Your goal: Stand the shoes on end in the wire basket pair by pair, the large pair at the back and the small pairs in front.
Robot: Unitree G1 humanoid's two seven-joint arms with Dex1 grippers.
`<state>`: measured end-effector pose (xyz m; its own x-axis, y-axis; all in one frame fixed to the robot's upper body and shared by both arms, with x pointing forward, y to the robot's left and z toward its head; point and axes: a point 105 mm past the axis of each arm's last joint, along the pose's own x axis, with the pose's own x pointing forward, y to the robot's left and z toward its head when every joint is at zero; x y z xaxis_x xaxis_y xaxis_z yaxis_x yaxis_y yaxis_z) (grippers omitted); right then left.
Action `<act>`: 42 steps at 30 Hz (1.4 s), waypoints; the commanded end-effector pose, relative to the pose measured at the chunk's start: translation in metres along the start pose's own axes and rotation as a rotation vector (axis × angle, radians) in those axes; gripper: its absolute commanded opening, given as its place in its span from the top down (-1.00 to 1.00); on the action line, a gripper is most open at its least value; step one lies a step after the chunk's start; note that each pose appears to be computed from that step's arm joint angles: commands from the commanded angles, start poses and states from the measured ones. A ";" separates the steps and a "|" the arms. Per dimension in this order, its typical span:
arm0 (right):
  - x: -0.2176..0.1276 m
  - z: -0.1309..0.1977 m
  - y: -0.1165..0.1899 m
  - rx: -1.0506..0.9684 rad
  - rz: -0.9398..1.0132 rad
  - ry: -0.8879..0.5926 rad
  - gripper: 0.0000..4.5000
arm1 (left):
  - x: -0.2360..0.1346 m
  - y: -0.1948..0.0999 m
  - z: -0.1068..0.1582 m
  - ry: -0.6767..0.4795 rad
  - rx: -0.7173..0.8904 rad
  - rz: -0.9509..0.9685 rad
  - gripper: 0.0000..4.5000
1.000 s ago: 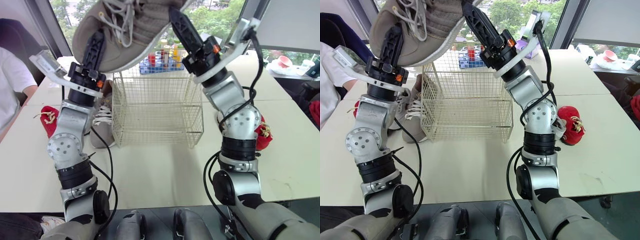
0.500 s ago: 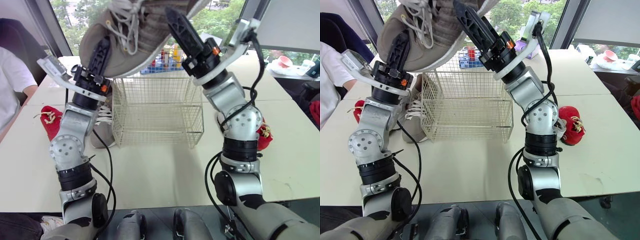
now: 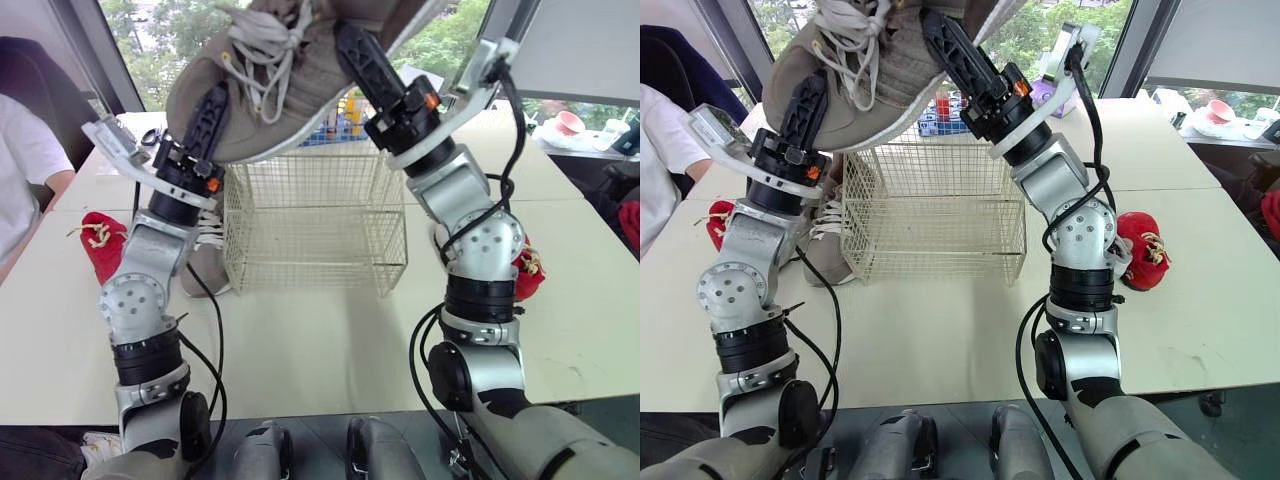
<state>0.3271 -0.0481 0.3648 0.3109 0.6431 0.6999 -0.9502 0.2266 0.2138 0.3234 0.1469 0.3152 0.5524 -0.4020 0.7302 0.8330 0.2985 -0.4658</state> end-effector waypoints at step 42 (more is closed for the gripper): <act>-0.025 0.062 -0.085 -0.684 0.145 0.738 -0.48 | -0.072 -0.011 -0.019 0.379 0.638 0.317 -1.00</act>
<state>0.4054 -0.1299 0.3476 0.3585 0.9335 0.0064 -0.8604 0.3331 -0.3856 0.2789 0.1562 0.2484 0.8448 -0.4456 0.2963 0.5099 0.8382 -0.1935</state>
